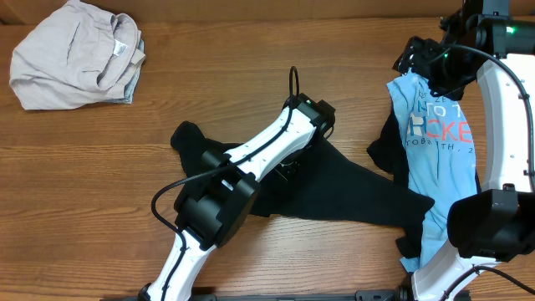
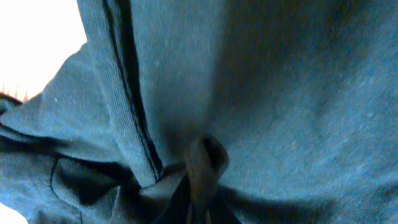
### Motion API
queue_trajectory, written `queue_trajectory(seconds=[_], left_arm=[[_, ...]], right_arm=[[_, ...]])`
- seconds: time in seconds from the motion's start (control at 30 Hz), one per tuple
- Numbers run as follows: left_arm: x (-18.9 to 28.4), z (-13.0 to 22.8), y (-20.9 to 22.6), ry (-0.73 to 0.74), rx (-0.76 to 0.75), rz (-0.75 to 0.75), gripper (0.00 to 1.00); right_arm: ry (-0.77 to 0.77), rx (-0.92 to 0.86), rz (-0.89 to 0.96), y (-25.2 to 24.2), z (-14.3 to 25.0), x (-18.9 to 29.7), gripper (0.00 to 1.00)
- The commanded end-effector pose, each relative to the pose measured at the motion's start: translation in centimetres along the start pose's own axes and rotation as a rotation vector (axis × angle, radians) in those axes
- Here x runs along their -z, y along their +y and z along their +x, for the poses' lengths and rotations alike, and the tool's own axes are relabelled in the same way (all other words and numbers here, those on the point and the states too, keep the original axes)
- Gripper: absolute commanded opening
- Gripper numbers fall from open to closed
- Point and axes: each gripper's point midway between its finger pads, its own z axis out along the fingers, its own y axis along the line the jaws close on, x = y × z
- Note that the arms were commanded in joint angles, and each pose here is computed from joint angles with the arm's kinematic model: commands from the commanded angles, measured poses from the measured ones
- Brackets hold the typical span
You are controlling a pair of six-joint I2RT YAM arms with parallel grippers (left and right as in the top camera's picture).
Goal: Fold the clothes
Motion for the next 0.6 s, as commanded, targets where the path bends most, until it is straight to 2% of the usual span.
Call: queue_trajectory(seconds=[0.0,0.07,0.2,0.33,0.43,0.57], left_arm=[[0.9,0.5,2.4,0.016,0.061,-0.06,0.04],[3.7,-0.1,5.5,-0.032,0.142,-0.11,0.04],[8.6,-1.7,9.5,-0.179,0.278,-0.074,0.04],[13.4,-2.5,15.3,-0.364,0.499,-0.033,0.04],[15.5,-1.8,20.0,-0.453,0.66,0.003,0.04],[15.6,-0.4,24.0,-0.484,0.77,0.077,0.04]], right_arm=[[-0.046,0.019,-0.013,0.5,-0.5,1.3,0.93],[-0.05,0.027,-0.038,1.1,-0.6,1.3,0.93],[-0.056,0.056,-0.061,2.5,-0.5,1.1,0.92],[-0.075,0.113,-0.091,4.8,-0.4,0.1,0.89],[-0.077,0.173,-0.12,7.1,0.4,-2.2,0.86],[-0.068,0.231,-0.147,9.0,1.9,-5.4,0.82]])
